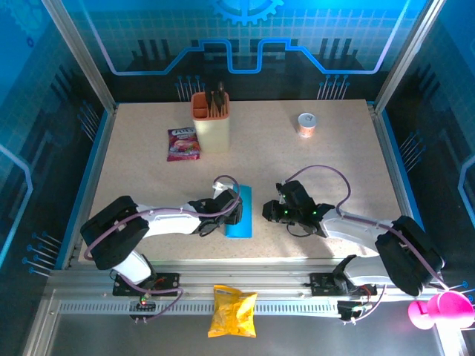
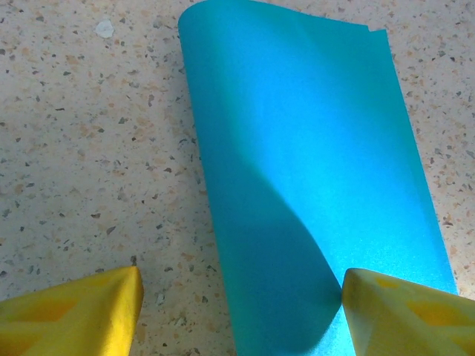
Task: Fold a paper plane with a square sheet of paper (pick it up from the middle)
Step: First fold the square sheet of paper in half at the center of the table.
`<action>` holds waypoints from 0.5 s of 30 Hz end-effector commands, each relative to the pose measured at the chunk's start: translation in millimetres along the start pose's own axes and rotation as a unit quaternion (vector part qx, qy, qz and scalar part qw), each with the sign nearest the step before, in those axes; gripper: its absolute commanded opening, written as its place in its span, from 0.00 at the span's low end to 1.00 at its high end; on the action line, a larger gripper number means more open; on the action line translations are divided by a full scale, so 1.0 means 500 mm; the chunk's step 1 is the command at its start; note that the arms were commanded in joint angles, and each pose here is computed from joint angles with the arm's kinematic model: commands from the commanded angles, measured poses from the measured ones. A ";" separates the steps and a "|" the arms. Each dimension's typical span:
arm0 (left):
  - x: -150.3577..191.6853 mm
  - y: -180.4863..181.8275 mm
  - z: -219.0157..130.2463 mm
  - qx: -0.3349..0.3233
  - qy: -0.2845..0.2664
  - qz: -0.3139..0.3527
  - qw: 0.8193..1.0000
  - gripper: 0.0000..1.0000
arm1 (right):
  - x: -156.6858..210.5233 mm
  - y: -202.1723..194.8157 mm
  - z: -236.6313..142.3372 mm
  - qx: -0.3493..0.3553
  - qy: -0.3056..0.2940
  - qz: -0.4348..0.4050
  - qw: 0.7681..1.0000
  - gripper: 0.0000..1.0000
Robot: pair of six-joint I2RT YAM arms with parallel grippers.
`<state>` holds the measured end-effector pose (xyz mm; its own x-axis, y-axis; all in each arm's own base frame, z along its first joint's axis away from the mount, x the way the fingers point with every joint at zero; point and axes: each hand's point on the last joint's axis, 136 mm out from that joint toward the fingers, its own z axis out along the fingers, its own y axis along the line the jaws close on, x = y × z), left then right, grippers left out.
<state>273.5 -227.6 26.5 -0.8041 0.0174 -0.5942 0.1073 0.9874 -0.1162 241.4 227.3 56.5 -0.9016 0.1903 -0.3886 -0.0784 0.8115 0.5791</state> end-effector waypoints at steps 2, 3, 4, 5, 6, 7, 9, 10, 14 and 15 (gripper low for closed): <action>0.000 0.002 0.008 -0.002 0.000 0.007 1.000 0.73 | -0.027 0.008 -0.009 -0.004 -0.014 0.005 1.000 0.15; 0.002 0.002 0.008 -0.002 0.002 0.008 1.000 0.73 | -0.034 0.001 -0.016 0.001 -0.022 0.011 1.000 0.15; 0.002 0.002 0.008 -0.002 0.002 0.008 1.000 0.73 | -0.042 -0.010 -0.026 0.007 -0.033 0.020 0.999 0.15; 0.004 0.003 0.008 -0.002 0.003 0.009 1.000 0.73 | -0.051 -0.021 -0.036 0.011 -0.044 0.030 0.999 0.15; 0.004 0.003 0.007 -0.001 0.002 0.009 1.000 0.73 | -0.058 -0.033 -0.047 0.016 -0.054 0.040 0.998 0.15; 0.006 0.005 0.007 -0.002 0.003 0.010 1.000 0.73 | -0.066 -0.043 -0.059 0.019 -0.065 0.050 0.996 0.15; 0.009 0.006 0.007 0.000 0.004 0.011 1.000 0.73 | -0.077 -0.060 -0.082 0.025 -0.080 0.062 0.995 0.15; 0.011 0.007 0.007 0.001 0.004 0.012 1.000 0.73 | -0.081 -0.068 -0.093 0.028 -0.087 0.065 0.994 0.15; 0.018 0.008 0.010 0.003 0.007 0.014 1.000 0.73 | -0.087 -0.083 -0.122 0.032 -0.103 0.071 0.992 0.17; 0.020 0.008 0.011 0.003 0.007 0.015 1.000 0.73 | -0.087 -0.083 -0.126 0.030 -0.104 0.071 0.992 0.17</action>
<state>272.7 -227.7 22.9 -0.8030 0.0229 -0.5956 0.1152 0.9864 -0.1173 267.5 162.3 107.1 -0.7778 0.4098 -0.4765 0.0297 0.7813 0.6235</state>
